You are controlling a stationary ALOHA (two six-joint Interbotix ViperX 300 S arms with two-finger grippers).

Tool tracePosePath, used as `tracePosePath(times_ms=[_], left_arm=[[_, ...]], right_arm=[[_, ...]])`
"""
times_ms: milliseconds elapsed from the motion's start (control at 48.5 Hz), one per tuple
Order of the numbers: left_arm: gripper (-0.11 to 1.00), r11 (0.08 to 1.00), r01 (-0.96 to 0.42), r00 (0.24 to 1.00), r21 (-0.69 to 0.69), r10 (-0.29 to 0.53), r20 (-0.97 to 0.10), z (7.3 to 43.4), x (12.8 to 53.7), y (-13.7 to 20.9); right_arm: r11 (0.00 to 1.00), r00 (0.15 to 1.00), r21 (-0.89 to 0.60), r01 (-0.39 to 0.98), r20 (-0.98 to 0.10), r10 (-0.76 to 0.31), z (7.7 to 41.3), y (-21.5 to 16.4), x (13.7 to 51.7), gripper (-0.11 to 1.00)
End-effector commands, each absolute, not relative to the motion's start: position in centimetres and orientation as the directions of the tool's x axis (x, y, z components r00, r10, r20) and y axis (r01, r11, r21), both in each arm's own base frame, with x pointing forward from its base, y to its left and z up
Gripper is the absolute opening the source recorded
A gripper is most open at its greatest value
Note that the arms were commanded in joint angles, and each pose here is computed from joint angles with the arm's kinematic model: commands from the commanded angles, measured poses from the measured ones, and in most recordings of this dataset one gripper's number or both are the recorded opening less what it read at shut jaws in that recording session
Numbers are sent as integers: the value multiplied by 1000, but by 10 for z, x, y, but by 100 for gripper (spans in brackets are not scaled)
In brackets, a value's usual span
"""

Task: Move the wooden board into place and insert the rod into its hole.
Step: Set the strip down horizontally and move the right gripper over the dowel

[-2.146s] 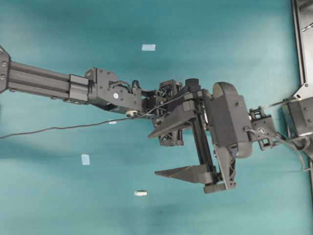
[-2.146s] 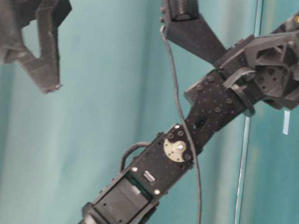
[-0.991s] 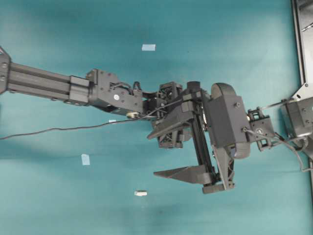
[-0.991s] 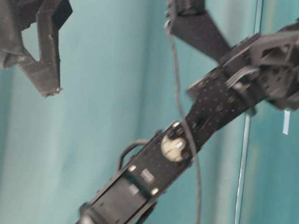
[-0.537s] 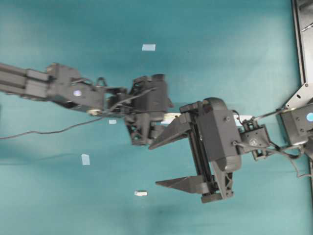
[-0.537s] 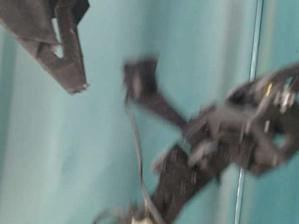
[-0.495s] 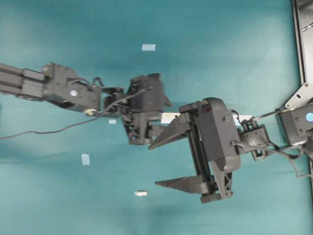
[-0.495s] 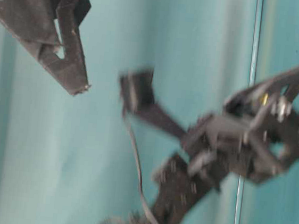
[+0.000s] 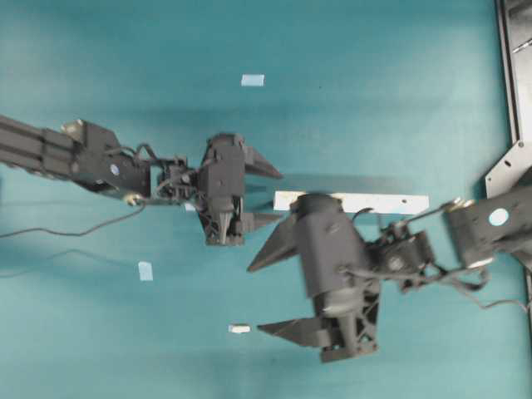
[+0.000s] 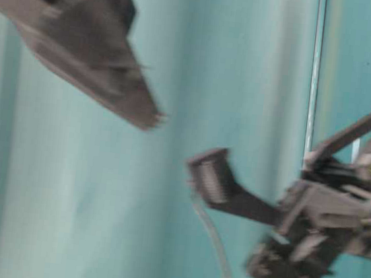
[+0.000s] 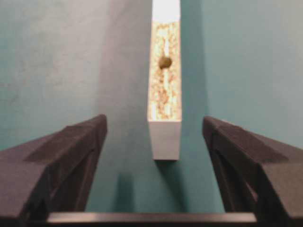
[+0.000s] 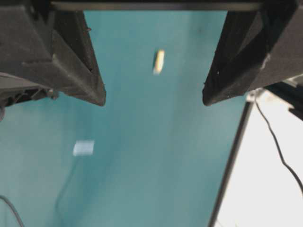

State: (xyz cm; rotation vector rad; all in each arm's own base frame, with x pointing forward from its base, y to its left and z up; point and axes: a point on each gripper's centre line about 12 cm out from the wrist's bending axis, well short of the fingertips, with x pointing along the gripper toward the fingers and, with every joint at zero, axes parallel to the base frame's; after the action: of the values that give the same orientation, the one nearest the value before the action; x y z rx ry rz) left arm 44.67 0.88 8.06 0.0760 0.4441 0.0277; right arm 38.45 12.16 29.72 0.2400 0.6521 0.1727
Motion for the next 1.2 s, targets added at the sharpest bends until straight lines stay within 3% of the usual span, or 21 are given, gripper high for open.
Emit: tracePosePath(times_ms=[0, 392, 743, 1011, 1176], left_arm=[[79, 996, -10, 927, 94, 45, -373, 85, 456, 9], [78, 994, -32, 937, 103, 66, -342, 60, 454, 17], [77, 993, -46, 935, 105, 80, -345, 42, 457, 23], [77, 993, -55, 939, 104, 87, -333, 41, 465, 27], [77, 993, -60, 938, 103, 91, -335, 37, 468, 29]], right_arm=[[953, 777, 294, -79, -581, 243, 308, 127, 393, 90], [965, 625, 259, -51, -745, 233, 249, 165, 442, 90], [987, 395, 162, 9, -907, 146, 198, 170, 454, 87], [975, 369, 180, 134, -922, 119, 173, 171, 461, 87], [975, 394, 176, 138, -913, 109, 158, 171, 469, 87]])
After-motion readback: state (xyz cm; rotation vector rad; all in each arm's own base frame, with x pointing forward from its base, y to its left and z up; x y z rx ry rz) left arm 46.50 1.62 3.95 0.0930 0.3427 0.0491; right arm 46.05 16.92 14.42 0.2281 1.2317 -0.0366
